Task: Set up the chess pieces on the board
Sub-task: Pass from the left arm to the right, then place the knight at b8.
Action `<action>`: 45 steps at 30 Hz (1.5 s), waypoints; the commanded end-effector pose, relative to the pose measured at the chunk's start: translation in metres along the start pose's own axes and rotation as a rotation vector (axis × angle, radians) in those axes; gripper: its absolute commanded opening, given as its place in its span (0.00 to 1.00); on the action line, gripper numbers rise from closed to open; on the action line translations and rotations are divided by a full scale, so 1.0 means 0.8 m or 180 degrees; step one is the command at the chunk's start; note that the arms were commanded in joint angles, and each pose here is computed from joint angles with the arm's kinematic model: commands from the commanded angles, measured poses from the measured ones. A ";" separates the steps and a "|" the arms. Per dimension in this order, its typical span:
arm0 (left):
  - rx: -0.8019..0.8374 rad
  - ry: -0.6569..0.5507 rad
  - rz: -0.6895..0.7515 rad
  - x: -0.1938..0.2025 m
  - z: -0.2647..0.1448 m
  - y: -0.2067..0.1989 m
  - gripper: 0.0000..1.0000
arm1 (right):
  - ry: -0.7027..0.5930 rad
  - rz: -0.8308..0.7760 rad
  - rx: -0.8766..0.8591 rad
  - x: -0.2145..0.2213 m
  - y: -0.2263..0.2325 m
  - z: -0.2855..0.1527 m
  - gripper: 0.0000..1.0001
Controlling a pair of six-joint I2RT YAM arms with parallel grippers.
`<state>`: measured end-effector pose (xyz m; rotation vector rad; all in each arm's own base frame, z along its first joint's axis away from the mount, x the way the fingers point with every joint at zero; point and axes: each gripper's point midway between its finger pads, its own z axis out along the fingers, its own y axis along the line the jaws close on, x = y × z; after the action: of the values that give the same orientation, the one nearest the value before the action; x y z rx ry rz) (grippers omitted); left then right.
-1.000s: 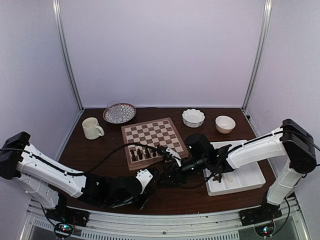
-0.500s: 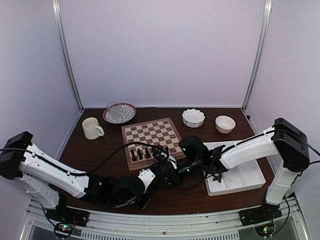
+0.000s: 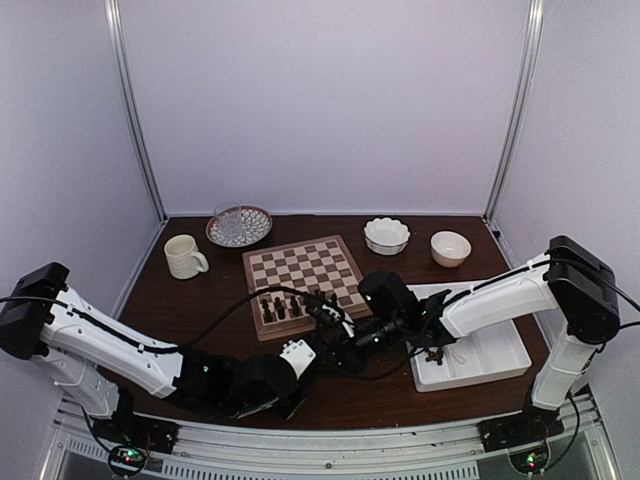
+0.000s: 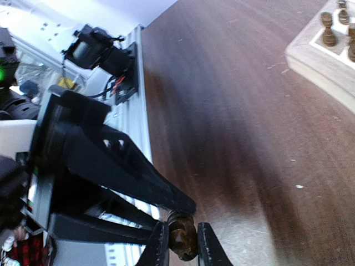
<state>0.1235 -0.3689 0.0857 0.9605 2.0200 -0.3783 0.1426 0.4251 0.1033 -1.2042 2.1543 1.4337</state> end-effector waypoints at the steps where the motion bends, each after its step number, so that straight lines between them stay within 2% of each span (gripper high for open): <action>1: -0.0138 -0.0169 -0.0178 -0.021 -0.007 0.009 0.40 | -0.0211 -0.0141 0.0369 -0.020 -0.009 -0.017 0.09; 3: -0.0109 -0.0211 -0.0233 -0.025 -0.017 0.013 0.49 | -0.0284 -0.0116 0.0579 -0.024 -0.023 -0.030 0.07; 5: -0.0110 -0.0260 -0.0287 -0.030 -0.033 0.023 0.53 | -0.0387 -0.0094 0.0713 -0.029 -0.033 -0.043 0.07; 11: -0.0213 -0.0411 -0.0502 -0.055 -0.098 0.074 0.60 | -0.0624 -0.0070 0.1421 -0.039 -0.070 -0.089 0.07; 17: -0.0698 -0.0432 -0.1192 -0.079 -0.157 0.187 0.61 | -0.0664 -0.0114 0.2567 -0.053 -0.120 -0.144 0.07; 22: -0.1264 -0.0666 -0.1415 -0.089 -0.176 0.250 0.62 | -0.0474 -0.0033 0.3252 -0.064 -0.152 -0.173 0.06; 28: -0.2033 -0.0937 -0.1616 -0.077 -0.176 0.315 0.68 | -0.0134 0.0081 0.3479 -0.081 -0.176 -0.167 0.06; 34: -0.2220 -0.0987 -0.1695 -0.043 -0.151 0.353 0.69 | 0.0064 0.0246 0.3617 -0.098 -0.207 -0.166 0.05; 43: -0.2328 -0.0747 -0.1533 -0.024 -0.118 0.363 0.70 | 0.0313 0.0367 0.3587 -0.111 -0.230 -0.158 0.05; 45: -0.2435 -0.0833 -0.1598 -0.023 -0.123 0.368 0.70 | 0.0322 0.0374 0.3579 -0.106 -0.233 -0.155 0.05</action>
<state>0.2865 -0.1289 0.1681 -0.0058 1.9723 0.0469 0.3669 0.3352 0.1035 -0.6597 2.4480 0.0577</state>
